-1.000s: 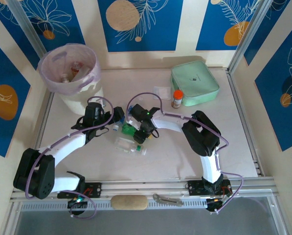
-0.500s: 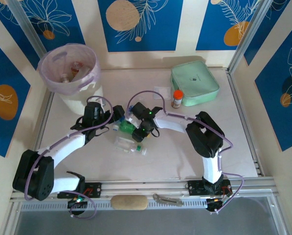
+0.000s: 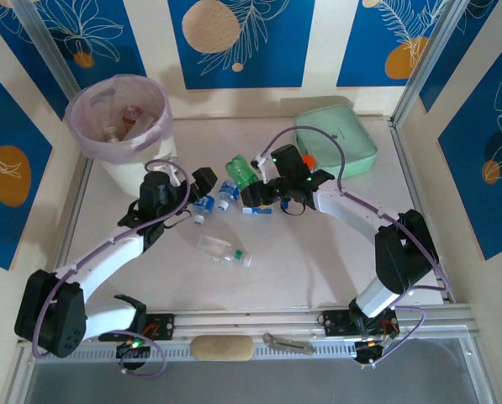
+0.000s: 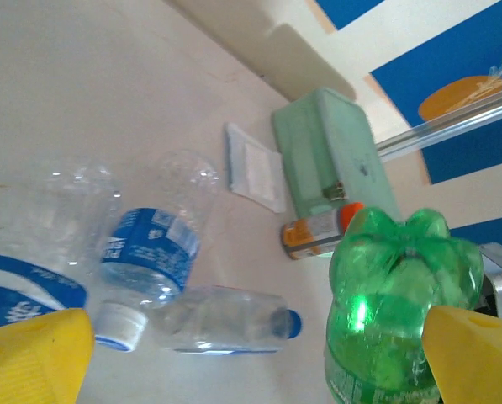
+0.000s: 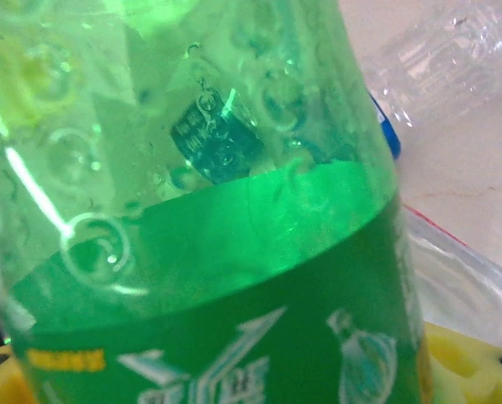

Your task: Put the plastic bottles in the bin

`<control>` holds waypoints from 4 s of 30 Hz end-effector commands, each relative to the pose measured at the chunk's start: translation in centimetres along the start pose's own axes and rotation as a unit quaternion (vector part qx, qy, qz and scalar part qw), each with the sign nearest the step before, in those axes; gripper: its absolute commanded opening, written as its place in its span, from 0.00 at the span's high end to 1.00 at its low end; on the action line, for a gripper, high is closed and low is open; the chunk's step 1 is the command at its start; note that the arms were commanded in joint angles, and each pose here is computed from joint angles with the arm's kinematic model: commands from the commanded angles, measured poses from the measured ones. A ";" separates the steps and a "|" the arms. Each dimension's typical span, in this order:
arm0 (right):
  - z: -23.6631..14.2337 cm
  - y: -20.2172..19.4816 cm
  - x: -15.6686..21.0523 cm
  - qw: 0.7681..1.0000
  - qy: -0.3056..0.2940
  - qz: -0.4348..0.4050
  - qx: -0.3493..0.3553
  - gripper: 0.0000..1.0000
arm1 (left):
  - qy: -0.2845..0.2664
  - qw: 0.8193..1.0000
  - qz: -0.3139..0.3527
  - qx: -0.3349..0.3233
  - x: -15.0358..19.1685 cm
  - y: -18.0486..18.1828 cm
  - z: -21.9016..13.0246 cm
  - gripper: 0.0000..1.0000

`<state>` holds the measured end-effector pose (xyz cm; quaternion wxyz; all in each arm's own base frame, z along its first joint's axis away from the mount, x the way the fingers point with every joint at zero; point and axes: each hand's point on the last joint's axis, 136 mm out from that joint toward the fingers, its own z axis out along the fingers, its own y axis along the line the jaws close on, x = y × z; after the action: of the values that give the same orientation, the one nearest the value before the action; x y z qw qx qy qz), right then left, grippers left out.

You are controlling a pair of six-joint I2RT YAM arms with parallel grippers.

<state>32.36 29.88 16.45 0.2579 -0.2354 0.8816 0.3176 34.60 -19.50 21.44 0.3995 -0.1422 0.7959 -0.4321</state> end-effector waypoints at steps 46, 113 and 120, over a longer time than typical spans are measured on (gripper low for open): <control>-2.9 5.7 -1.6 0.989 -0.053 0.022 -0.136 0.24 | 0.037 0.993 0.033 0.104 1.9 -7.0 4.8 0.53; -9.8 -1.5 -0.4 0.978 -0.176 0.113 -0.004 0.01 | -0.085 0.803 0.455 -0.374 -31.7 3.1 -4.4 0.02; -9.3 -1.1 -0.5 0.980 -0.172 0.105 -0.005 0.01 | -0.132 0.827 0.433 -0.334 -32.4 -1.1 -6.3 0.01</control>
<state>30.72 22.85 22.70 0.3688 -0.0808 0.8404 0.3888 51.92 2.48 35.66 0.5243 0.0562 0.8398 0.1296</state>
